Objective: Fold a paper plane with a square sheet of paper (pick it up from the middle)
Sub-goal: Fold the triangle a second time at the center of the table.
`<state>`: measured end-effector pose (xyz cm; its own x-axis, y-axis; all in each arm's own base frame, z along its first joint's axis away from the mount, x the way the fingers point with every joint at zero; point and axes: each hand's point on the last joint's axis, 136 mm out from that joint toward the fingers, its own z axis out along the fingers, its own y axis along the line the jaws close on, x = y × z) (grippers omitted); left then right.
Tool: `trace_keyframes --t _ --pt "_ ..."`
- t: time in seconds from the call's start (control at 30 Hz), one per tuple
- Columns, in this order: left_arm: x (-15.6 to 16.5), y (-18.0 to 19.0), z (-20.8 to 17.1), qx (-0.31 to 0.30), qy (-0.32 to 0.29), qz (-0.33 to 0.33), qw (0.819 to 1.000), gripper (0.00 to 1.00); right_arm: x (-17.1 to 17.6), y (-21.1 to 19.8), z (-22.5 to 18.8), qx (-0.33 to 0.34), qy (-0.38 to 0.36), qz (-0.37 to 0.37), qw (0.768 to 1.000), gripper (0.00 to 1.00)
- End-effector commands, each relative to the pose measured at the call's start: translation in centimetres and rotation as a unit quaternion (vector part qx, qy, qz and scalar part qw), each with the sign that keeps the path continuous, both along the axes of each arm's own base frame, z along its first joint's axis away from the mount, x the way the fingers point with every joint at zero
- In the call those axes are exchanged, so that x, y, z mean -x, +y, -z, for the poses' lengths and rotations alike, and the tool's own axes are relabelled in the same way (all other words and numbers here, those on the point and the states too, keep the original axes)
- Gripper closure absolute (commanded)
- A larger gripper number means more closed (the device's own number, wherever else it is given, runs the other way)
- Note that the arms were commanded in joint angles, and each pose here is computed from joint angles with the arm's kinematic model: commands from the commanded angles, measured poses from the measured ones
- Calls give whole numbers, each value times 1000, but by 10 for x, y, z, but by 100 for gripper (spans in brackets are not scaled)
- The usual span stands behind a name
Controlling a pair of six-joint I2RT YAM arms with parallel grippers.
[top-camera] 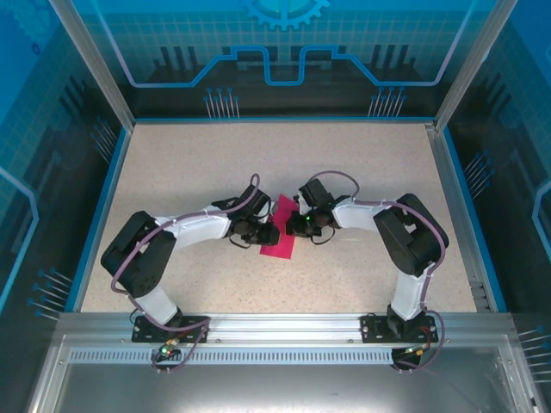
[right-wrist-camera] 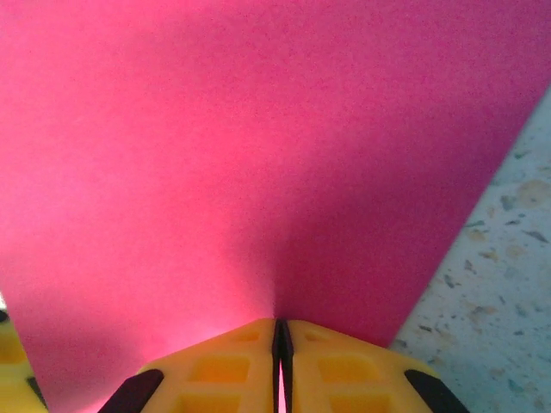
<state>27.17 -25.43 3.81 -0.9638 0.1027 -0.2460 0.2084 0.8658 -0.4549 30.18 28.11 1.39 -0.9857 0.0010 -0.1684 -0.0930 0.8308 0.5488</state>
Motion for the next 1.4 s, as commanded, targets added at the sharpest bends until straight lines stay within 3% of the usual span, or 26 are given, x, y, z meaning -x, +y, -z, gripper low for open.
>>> trace_keyframes --t 0.0,0.17,0.53,0.83,1.03,1.2,1.37 --pt "7 -17 -19 88 11 -4 996 72 1 -3 8 21 14 4 1000 88" --pt "7 -24 -37 147 -8 -11 989 68 2 -5 10 30 19 3 999 88" --pt "2 -29 -46 183 -22 -20 983 65 3 -5 10 30 25 3 999 88" --pt "-11 -29 -26 175 -30 -35 983 82 -9 4 -26 -51 8 5 999 87" --pt "-11 -24 -16 157 -26 -43 986 90 -13 -6 -48 -68 -17 13 997 79" --pt "-10 -21 -12 149 -24 -48 987 95 -1 -10 -45 -71 -9 -5 997 71" --pt "-10 -19 -13 144 -26 -50 988 100 10 -2 -49 -107 3 -28 994 70"
